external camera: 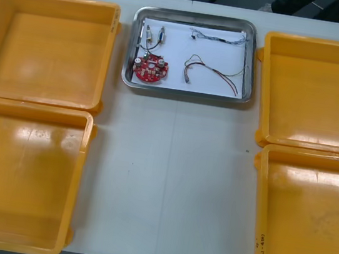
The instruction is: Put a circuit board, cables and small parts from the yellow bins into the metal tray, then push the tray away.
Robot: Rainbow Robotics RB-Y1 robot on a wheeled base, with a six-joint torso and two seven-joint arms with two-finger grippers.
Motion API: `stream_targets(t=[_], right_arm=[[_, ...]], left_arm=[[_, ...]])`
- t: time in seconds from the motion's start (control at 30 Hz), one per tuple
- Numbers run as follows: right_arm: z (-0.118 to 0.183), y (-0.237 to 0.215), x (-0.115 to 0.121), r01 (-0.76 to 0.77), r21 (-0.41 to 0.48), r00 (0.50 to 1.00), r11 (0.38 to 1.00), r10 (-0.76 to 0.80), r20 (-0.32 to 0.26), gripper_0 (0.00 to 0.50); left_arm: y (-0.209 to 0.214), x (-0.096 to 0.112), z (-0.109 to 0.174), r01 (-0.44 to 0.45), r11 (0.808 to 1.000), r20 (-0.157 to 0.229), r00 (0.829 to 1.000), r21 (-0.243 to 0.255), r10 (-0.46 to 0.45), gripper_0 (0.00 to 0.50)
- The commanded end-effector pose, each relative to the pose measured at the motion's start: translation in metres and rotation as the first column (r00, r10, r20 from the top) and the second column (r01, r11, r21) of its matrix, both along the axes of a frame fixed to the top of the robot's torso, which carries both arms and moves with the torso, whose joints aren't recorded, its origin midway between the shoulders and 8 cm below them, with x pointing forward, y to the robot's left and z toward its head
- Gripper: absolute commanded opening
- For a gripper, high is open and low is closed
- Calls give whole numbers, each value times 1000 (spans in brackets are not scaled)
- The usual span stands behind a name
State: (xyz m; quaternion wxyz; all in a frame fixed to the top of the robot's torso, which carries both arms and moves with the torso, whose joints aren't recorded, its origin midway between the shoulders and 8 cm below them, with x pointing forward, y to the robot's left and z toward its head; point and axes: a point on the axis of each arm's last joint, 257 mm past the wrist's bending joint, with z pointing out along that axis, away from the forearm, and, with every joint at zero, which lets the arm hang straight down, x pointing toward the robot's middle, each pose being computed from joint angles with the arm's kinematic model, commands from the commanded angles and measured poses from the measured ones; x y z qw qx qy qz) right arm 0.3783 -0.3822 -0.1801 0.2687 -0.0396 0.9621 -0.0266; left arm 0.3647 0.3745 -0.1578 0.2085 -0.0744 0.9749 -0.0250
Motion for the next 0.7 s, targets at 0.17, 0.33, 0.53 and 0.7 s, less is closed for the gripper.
stream_targets(t=[0.17,0.33,0.53,0.7], right_arm=[[14,-11,-8,31,-18,999,999,-31,29,500],[14,-10,-8,29,-16,999,999,-29,29,500],[14,-10,-8,26,-22,999,999,-25,28,500],[14,-10,-8,26,-22,999,999,-25,28,500]], left_arm=[[12,-4,12,78,994,19,997,79,-80,500],[12,-4,12,78,994,19,997,79,-80,500],[12,-4,12,78,994,19,997,79,-80,500],[12,-4,12,78,994,19,997,79,-80,500]])
